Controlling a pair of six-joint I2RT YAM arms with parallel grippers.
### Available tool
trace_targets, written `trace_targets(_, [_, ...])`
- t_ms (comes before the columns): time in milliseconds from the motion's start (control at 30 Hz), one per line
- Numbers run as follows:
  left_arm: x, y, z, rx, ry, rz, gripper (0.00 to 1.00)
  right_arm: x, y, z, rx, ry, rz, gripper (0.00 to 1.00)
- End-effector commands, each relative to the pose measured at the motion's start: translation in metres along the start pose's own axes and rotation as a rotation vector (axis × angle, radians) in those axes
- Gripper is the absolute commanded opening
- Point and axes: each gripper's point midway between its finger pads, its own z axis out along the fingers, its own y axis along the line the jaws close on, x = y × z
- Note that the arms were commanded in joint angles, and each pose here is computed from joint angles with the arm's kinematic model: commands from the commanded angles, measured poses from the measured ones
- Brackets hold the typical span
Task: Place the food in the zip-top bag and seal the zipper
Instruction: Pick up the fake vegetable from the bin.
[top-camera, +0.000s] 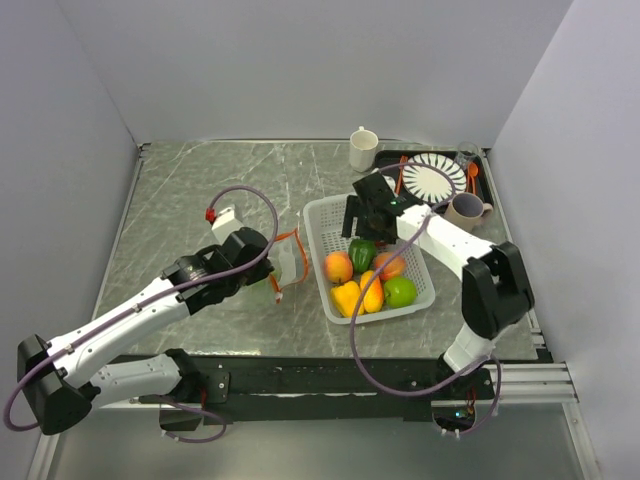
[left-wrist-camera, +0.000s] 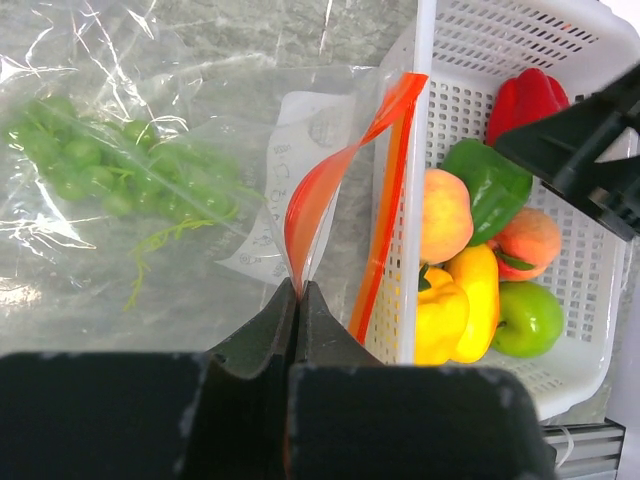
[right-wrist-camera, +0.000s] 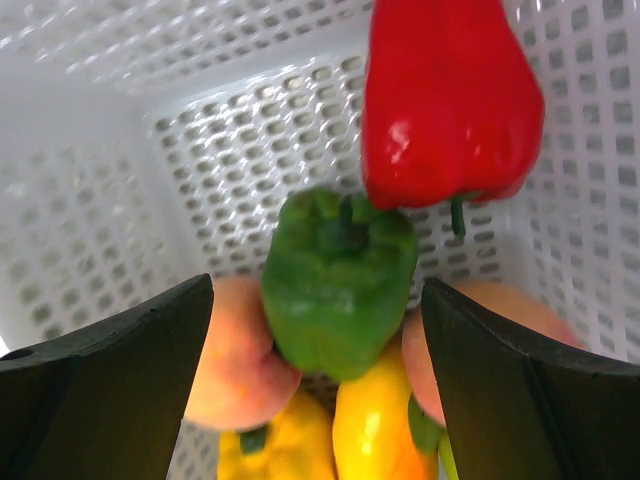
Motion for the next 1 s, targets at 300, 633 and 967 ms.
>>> trace_targets(300, [-0.009,-0.009,0.002,0.015,-0.03,0.001,0.01,0.013,-0.015,0.024,0.142,0.072,-0.006,0.89])
trace_targets(633, [-0.006,-0.016,0.004,0.036,-0.014,0.008,0.01,0.014,0.0,0.035,0.084,0.108,-0.032,0.66])
trace_targets(967, [-0.001,-0.013,0.008,0.023,0.0,0.012,0.01,-0.033,0.021,-0.026,-0.059,-0.075,-0.017,0.15])
